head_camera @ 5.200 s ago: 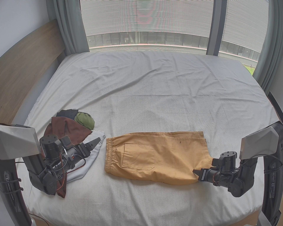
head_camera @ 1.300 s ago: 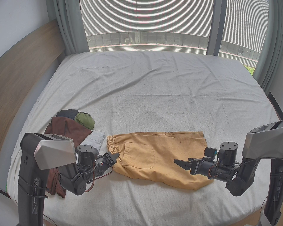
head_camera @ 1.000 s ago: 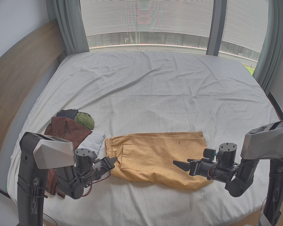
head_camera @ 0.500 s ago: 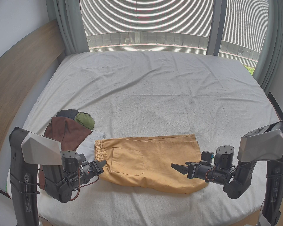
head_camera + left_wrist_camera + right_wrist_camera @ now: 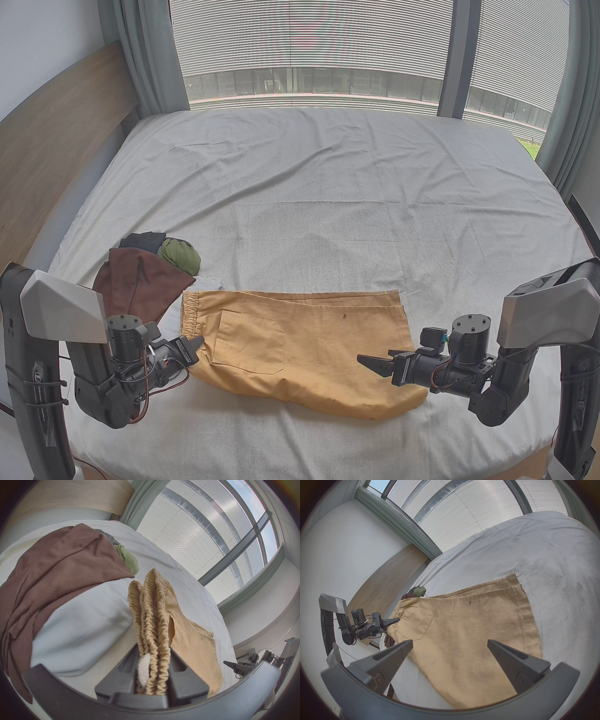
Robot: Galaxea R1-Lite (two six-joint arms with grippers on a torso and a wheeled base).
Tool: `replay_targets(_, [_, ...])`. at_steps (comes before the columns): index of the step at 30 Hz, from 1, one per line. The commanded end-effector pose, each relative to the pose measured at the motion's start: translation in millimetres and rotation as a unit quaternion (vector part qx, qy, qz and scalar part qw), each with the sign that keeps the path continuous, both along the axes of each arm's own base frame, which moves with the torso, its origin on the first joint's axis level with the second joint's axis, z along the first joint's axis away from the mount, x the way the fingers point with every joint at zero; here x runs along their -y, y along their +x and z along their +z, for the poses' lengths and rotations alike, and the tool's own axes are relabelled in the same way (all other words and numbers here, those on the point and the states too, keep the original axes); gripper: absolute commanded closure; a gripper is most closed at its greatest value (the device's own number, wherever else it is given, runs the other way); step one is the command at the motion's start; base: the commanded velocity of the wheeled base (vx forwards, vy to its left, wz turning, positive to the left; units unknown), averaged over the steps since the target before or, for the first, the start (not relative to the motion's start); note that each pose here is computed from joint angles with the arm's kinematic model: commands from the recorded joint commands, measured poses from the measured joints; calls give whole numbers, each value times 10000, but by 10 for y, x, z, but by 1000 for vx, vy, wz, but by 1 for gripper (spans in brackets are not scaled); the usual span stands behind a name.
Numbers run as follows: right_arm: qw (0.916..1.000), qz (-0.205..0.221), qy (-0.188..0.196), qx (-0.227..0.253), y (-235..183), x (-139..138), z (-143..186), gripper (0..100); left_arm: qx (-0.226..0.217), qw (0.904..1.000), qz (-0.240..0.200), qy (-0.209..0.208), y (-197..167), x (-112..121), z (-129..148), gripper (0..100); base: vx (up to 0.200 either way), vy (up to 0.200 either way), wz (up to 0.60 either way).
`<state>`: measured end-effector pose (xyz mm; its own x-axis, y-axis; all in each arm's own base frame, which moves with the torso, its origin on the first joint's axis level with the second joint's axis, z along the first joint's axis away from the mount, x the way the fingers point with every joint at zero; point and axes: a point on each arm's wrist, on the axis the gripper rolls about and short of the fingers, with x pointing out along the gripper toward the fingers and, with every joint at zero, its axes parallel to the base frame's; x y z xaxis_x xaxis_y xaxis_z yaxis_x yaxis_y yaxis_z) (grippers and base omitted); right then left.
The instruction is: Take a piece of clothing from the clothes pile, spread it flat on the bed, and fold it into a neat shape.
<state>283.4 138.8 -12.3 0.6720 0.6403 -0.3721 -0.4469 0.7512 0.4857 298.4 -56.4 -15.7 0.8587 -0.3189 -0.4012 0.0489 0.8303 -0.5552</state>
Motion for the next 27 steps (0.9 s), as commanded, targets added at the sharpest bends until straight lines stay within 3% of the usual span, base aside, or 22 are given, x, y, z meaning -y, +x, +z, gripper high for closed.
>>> replay_targets(1, [10000, 19, -5, -14, -5, -8, -10, 0, 9, 10000, 87, 21, -7, -65, 18, 100, 0, 0, 0])
replay_targets(9, [10000, 19, -2, -7, -2, -10, -8, 0, 170, 9998, -76, 93, 17, -30, 67, 100, 0, 0, 0])
replay_targets(14, [9999, -11, 60, 134, 13, 0, 24, 0, 417, 9987, -298, 42, 91, 161, 124, 100, 0, 0, 0])
replay_targets(19, [9997, -57, 104, 231, 38, 21, 66, 0, 686, 9950, -729, -38, 120, 479, 200, 100, 0, 0, 0])
replay_targets(23, [9995, -72, 129, 287, 49, 27, 98, 0, 968, 9918, -830, -78, 175, 702, 271, 100, 0, 0, 0])
replay_targets(27, [9994, -80, 141, 315, 51, 31, 118, 0, 1013, 9896, -1020, -103, 165, 867, 280, 100, 0, 0, 0])
